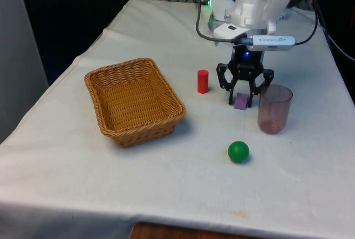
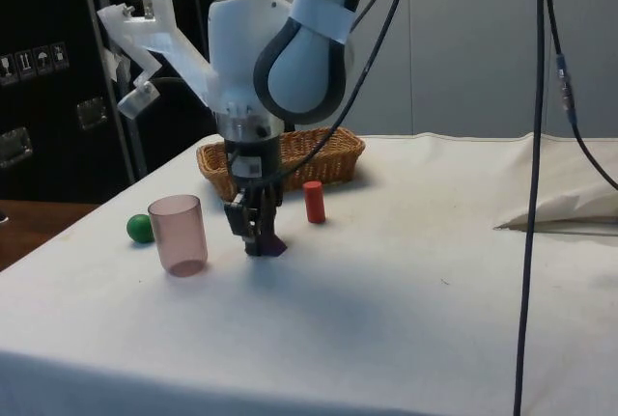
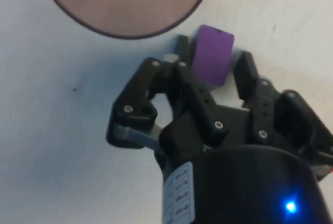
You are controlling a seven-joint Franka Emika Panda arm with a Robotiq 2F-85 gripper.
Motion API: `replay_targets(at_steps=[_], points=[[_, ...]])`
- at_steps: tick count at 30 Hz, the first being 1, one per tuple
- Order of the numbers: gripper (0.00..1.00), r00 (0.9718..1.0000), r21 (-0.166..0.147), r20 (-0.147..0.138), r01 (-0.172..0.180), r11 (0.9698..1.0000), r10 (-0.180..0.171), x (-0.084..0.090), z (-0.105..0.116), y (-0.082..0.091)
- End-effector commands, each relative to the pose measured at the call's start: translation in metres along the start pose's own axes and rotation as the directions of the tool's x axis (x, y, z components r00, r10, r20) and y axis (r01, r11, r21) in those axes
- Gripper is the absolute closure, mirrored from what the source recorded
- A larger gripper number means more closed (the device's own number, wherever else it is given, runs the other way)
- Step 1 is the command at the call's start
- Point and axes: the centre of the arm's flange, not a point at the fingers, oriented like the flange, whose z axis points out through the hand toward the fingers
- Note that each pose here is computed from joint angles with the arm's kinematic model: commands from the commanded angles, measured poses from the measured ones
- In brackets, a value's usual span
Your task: Pick up the triangular block and place it into the basket.
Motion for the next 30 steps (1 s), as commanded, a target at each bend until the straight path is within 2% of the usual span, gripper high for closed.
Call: replay_targets(at_steps=[1,4,6,7,10,15,16,17,20,23,24,25,30], points=[[0.52,1.0,0.003,-0.008,-0.002,1.0,0.002,0.001,0.001,0.0],[0.66,1.0,0.003,-0.009,-0.003,1.0,0.003,0.001,0.001,0.0],[0.67,1.0,0.0,-0.001,0.0,1.0,0.0,0.0,0.0,0.0],[0.67,1.0,0.003,-0.009,-0.003,1.0,0.003,0.001,0.001,0.0],[0.67,1.0,0.001,-0.009,-0.001,1.0,0.001,0.001,-0.003,-0.001],[0.66,0.9998,-0.002,-0.019,0.0,1.0,0.0,0.004,-0.021,0.0],[0.66,0.9998,0.007,-0.019,0.002,1.0,-0.002,0.005,-0.017,-0.002],[0.66,0.9998,-0.002,-0.021,0.001,1.0,-0.001,0.005,-0.024,0.0],[0.66,0.9997,-0.002,-0.026,0.002,1.0,-0.002,0.007,-0.036,0.002],[0.66,0.9995,-0.002,-0.033,0.003,1.0,-0.003,0.01,-0.044,0.003],[0.66,0.9995,0.009,-0.031,0.003,1.0,-0.002,0.01,-0.041,0.001],[0.66,0.9994,-0.002,-0.034,0.003,1.0,-0.004,0.011,-0.047,0.004],[0.66,0.9989,-0.004,-0.047,0.004,1.0,-0.004,0.015,-0.062,0.009]])
